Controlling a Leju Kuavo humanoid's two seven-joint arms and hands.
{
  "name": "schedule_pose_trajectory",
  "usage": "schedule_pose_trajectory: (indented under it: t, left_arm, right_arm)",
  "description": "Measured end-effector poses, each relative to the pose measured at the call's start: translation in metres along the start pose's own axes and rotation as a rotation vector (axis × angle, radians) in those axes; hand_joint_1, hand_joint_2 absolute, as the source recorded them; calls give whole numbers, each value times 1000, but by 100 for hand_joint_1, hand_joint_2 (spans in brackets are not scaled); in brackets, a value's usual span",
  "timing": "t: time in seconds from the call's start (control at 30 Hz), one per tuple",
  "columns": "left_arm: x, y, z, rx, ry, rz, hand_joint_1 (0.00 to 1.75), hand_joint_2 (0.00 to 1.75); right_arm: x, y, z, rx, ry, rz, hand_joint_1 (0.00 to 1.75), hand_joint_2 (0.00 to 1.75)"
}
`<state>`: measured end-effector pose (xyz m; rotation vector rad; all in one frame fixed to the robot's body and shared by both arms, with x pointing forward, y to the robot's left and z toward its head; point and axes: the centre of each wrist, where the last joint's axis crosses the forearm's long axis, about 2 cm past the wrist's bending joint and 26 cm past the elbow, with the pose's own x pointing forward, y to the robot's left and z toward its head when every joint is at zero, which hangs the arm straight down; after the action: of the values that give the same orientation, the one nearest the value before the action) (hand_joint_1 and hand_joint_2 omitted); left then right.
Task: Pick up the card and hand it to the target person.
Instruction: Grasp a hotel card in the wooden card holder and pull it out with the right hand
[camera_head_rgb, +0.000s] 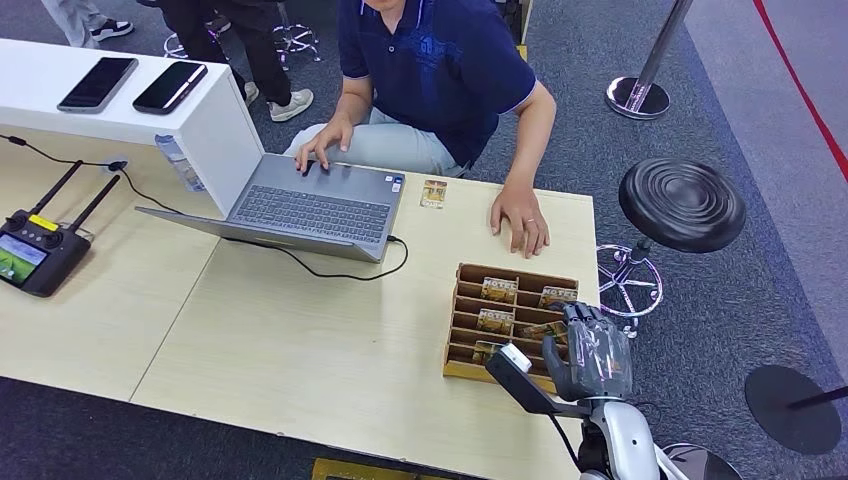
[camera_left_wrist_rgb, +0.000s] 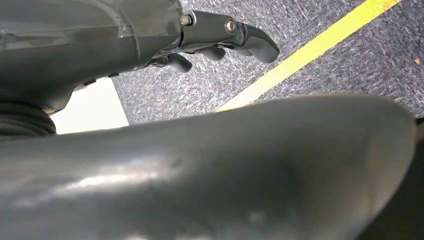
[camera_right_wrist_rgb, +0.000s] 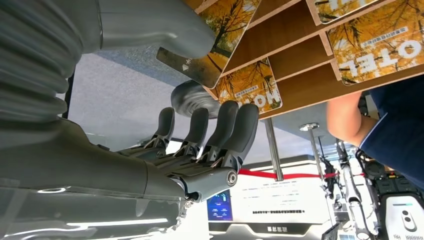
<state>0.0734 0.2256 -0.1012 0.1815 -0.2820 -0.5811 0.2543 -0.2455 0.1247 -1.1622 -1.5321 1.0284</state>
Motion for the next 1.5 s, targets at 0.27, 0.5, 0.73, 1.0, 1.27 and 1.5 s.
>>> schedule_pose_trajectory:
  t: [0.27, 0.5, 0.73, 1.0, 1.27, 1.5]
  left_arm:
    - [0, 0, 0, -2, 6, 0, 0, 0]
    - [0, 0, 0, -1, 6, -1, 0, 0]
    - [0, 0, 0, -1, 8, -1, 0, 0]
    - [0, 0, 0, -1, 8, -1, 0, 0]
    - [0, 0, 0, -1, 6, -1, 0, 0]
    - [0, 0, 0, -1, 5, -1, 0, 0]
  right_arm:
    - [-2, 3, 0, 20, 14, 20, 72, 175]
    - [-5, 6, 1, 35, 37, 37, 77, 175]
    - [-9, 10, 1, 48, 54, 51, 83, 175]
    - [-12, 13, 2, 59, 66, 61, 99, 175]
    - [-13, 14, 2, 57, 71, 63, 121, 175]
    - [-15, 14, 1, 43, 77, 56, 134, 175]
